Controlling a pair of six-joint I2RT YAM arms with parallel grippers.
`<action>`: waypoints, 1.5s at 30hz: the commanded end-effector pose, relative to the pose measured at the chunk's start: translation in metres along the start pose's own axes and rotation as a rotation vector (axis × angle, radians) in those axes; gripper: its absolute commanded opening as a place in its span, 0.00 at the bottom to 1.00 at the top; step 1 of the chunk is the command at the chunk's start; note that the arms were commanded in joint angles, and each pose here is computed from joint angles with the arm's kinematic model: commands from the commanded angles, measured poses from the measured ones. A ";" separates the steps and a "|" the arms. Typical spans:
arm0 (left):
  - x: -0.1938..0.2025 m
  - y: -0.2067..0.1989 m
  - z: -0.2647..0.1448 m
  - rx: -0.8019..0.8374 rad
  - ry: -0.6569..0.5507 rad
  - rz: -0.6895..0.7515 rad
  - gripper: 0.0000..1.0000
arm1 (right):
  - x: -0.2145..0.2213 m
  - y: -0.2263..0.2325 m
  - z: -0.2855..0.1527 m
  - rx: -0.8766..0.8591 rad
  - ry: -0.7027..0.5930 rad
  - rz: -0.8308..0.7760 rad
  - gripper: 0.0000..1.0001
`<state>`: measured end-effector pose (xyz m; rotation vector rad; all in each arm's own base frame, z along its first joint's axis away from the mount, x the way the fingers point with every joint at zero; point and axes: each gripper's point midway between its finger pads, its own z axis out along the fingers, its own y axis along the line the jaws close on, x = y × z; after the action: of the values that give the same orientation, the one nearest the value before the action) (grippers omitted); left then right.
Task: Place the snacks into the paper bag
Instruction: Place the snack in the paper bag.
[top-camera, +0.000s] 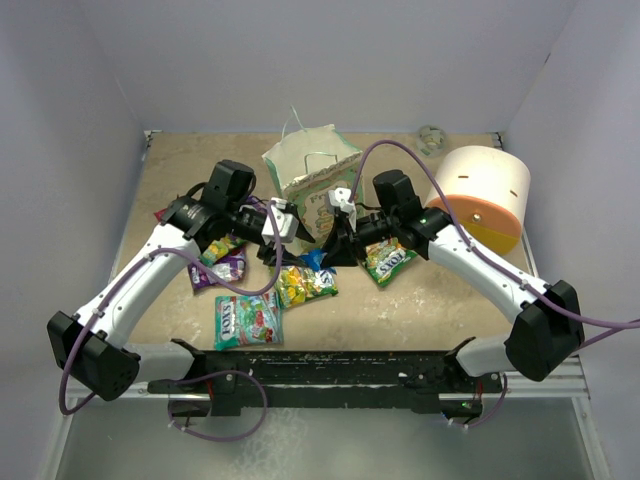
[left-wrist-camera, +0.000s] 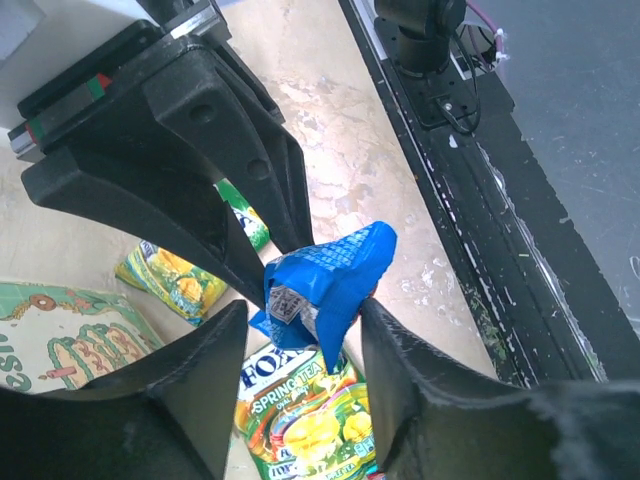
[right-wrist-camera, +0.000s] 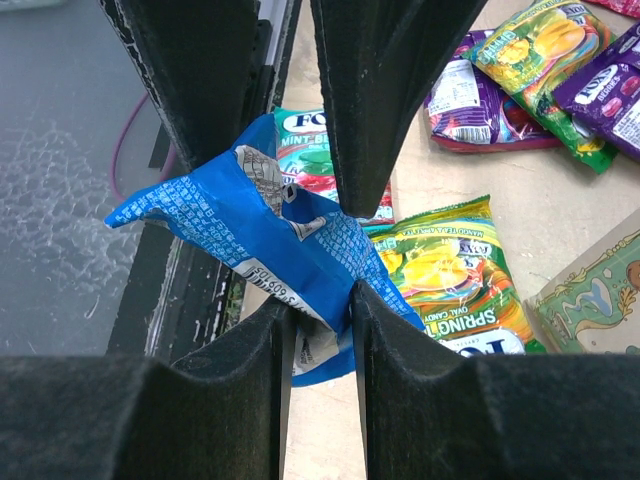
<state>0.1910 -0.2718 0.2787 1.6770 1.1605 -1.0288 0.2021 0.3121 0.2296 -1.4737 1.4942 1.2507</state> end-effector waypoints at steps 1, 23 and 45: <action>-0.010 -0.003 0.005 0.031 -0.066 0.009 0.45 | -0.016 0.006 -0.004 -0.020 -0.041 -0.044 0.32; -0.023 0.008 -0.024 -0.136 -0.021 0.014 0.00 | -0.010 -0.035 -0.050 0.235 -0.010 -0.103 0.71; -0.073 0.178 -0.156 -0.963 -0.060 -0.268 0.00 | -0.036 -0.049 -0.152 0.557 -0.106 -0.207 0.89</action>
<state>0.3369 -0.1814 0.4115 0.8429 1.5259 -0.4776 0.2787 0.1914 0.2826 -1.1315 1.4984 0.7487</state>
